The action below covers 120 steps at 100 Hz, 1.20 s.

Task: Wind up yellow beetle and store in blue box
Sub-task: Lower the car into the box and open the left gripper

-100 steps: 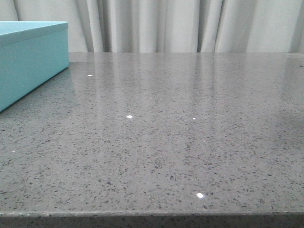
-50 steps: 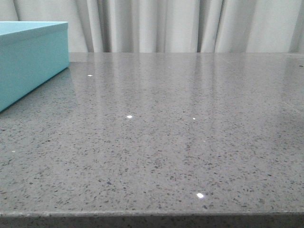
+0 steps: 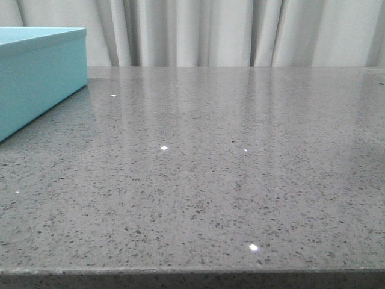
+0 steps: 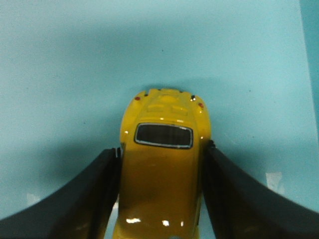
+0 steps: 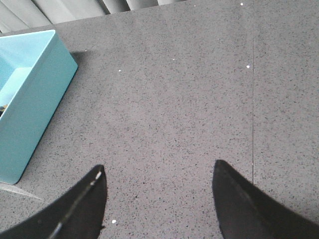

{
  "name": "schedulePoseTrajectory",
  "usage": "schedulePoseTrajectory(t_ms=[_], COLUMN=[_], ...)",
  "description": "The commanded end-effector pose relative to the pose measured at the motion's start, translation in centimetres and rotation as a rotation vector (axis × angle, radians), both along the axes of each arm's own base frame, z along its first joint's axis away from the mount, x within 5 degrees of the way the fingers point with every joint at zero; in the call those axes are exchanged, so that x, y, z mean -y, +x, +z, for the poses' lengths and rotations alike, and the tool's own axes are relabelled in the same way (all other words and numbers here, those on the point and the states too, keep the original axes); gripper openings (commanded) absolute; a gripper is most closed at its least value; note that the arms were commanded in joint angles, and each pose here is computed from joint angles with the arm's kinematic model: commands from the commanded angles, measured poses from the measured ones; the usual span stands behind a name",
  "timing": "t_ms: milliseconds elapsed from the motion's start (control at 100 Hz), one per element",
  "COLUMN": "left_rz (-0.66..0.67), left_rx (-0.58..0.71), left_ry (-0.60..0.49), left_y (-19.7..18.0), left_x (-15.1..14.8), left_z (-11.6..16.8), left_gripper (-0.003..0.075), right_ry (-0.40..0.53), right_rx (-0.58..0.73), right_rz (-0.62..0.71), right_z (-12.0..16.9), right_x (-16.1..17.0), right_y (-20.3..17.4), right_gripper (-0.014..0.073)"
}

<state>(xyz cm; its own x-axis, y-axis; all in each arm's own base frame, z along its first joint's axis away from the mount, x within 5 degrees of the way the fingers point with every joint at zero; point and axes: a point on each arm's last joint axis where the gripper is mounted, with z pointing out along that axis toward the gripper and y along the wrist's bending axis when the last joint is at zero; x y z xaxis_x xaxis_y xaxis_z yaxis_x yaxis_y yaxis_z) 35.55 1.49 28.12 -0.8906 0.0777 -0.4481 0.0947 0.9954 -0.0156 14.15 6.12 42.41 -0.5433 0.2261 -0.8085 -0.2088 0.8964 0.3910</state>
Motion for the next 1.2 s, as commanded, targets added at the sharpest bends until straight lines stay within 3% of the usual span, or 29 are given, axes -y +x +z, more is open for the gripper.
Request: schedulePoseTrajectory(t_ms=[0,360,540,760,1110,1190], left_rz=[0.017,0.019,0.025,0.023,0.024,0.026], left_rx=[0.102,0.146,0.275,0.447,0.662,0.705], left_ry=[-0.011,-0.012,-0.003,0.009,-0.019,-0.015], left_y=[-0.1,-0.3,-1.4,-4.8,-11.4,-13.2], left_x=[0.0,0.1,0.1,0.3,0.9,1.0], left_z=[2.3,3.3,6.2,11.1,16.1,16.2], left_gripper=[0.0389,0.0421,0.0421,0.0413,0.0179,0.0122], right_ry=[0.033,0.032,0.01,-0.056,-0.096,-0.096], right_rx=[0.086,0.082,0.094,0.204,0.305,0.325], right_rz=[0.002,0.002,0.011,0.031,-0.002,-0.006], right_z=[1.4,1.3,1.4,2.2,1.4,0.7], right_x=[0.1,0.1,0.1,0.8,2.2,2.5], right_y=[-0.3,-0.3,-0.3,-1.6,-4.0,-4.5], right_gripper=[0.0467,0.0467,0.0467,0.0467,0.0464,0.0395])
